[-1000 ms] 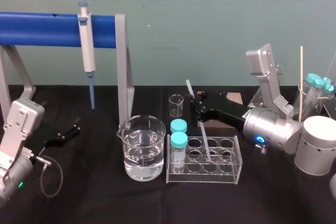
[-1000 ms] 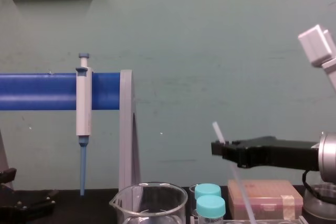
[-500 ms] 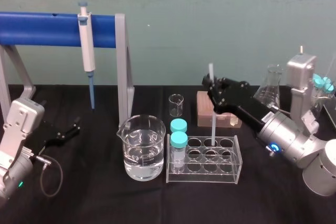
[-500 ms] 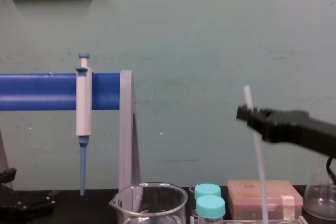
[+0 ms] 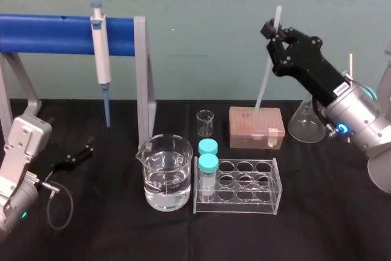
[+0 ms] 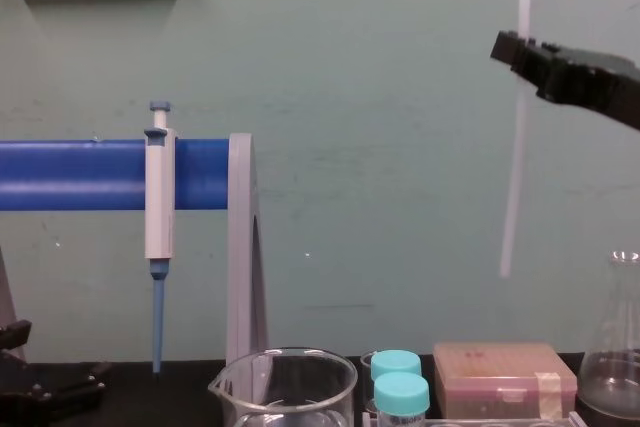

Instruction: Pick up the stirring rod with one hand, then place it down.

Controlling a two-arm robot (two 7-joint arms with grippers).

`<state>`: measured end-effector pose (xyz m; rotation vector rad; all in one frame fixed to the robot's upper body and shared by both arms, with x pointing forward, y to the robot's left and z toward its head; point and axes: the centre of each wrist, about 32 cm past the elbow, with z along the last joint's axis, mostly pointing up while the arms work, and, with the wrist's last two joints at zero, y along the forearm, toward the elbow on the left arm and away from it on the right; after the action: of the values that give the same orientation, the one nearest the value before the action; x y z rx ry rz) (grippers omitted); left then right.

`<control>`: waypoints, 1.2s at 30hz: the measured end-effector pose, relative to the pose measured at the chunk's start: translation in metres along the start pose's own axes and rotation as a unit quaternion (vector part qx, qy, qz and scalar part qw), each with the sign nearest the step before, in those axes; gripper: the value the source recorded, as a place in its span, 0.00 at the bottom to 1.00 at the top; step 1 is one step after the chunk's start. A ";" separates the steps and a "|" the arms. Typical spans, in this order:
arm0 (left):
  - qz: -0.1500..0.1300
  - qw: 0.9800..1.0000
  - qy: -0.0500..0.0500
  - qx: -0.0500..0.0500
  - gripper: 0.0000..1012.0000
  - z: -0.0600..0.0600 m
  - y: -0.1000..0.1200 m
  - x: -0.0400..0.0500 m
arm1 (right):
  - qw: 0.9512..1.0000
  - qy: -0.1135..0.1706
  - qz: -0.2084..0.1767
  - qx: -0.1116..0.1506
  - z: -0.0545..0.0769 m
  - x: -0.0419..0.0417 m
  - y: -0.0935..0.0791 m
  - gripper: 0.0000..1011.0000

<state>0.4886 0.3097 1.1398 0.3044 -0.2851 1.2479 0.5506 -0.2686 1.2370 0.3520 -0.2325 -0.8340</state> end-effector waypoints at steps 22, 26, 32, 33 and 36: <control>0.000 1.000 0.000 0.000 0.99 0.000 0.000 0.0000 | 1.000 -0.011 -0.002 -0.015 0.004 0.0046 0.002 0.07; 0.000 1.000 0.000 0.000 0.99 0.000 0.000 0.0000 | 1.000 -0.011 -0.001 -0.018 0.004 0.0044 0.003 0.07; 0.000 1.000 0.000 0.000 0.99 0.000 0.000 0.0000 | 1.000 -0.013 0.002 -0.024 0.004 0.0053 0.003 0.07; 0.000 1.000 0.000 0.000 0.99 0.000 0.000 0.0000 | 1.000 -0.013 0.003 -0.025 0.003 0.0053 0.003 0.07; 0.000 1.000 0.000 0.000 0.99 0.000 0.000 0.0000 | 1.000 -0.014 0.004 -0.026 0.003 0.0054 0.003 0.07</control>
<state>0.4886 0.3097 1.1398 0.3044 -0.2851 1.2480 0.5551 -0.2715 1.2416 0.2911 -0.2379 -0.8362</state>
